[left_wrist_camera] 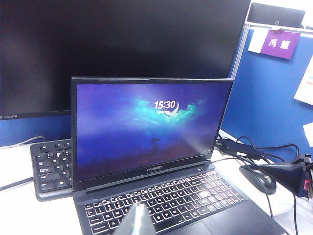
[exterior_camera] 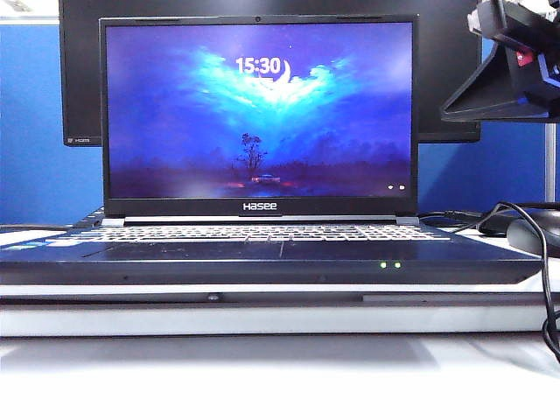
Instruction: Open the lid of the black laptop.
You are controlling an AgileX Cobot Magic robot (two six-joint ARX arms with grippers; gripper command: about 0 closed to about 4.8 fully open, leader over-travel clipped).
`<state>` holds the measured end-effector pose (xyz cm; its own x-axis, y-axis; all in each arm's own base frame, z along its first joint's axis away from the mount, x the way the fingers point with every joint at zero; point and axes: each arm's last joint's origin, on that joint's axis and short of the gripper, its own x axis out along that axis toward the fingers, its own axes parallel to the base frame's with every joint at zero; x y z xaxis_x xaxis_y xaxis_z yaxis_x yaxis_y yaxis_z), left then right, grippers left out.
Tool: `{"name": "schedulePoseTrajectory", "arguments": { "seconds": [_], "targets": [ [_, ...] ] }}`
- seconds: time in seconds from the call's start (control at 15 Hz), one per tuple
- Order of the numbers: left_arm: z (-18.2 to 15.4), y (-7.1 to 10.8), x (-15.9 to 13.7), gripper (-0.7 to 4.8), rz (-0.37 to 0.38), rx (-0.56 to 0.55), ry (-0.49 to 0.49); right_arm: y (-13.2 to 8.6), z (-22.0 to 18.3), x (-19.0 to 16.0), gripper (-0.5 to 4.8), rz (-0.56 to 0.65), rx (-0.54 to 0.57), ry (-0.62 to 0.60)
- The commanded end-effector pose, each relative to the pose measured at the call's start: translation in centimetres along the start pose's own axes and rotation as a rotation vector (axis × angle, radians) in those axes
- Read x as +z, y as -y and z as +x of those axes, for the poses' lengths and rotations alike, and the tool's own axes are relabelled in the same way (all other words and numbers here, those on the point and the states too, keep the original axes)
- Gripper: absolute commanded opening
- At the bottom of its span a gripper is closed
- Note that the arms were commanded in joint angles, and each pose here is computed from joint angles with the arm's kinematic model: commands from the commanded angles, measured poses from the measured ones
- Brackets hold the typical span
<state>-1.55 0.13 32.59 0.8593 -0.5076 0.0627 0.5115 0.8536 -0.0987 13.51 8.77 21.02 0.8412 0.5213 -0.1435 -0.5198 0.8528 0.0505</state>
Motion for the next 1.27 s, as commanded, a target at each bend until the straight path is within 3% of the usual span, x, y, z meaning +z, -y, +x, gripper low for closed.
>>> {"name": "schedulePoseTrajectory", "arguments": {
  "seconds": [0.07,0.33,0.53,0.6,0.8,0.87,1.0,1.13,1.27],
  "targets": [
    [-0.1,0.0,0.1,-0.04,0.002,-0.005,0.011,0.0,0.0,0.2,-0.04,-0.002,0.004,0.019],
    [-0.1,0.0,0.1,-0.04,0.002,-0.004,0.011,0.0,0.0,0.2,-0.04,-0.003,0.004,0.019],
    [2.0,-0.6,-2.6,-0.05,0.012,0.01,-0.091,0.0,0.0,0.2,-0.04,-0.003,0.004,0.019],
    [2.5,-0.9,-2.9,-0.04,0.086,0.062,-0.072,0.0,0.0,0.2,-0.04,-0.003,0.004,0.019],
    [5.0,-1.8,-4.0,-0.04,0.14,0.202,0.095,0.0,0.0,0.2,-0.04,-0.003,0.004,0.019],
    [5.7,-2.3,-4.9,-0.04,0.135,0.275,0.097,0.0,0.0,0.2,-0.04,-0.003,0.004,0.019],
    [6.9,-3.4,-7.4,-0.04,0.043,0.433,0.087,0.0,0.0,0.2,-0.04,-0.003,0.004,0.019],
    [7.5,-4.1,-9.0,-0.04,-0.035,0.443,0.081,0.0,0.0,0.2,-0.04,-0.003,0.004,0.019],
    [7.9,-4.8,-10.0,-0.04,-0.038,0.454,0.088,0.0,0.0,0.2,-0.04,-0.003,0.004,0.018]
  ]
}}
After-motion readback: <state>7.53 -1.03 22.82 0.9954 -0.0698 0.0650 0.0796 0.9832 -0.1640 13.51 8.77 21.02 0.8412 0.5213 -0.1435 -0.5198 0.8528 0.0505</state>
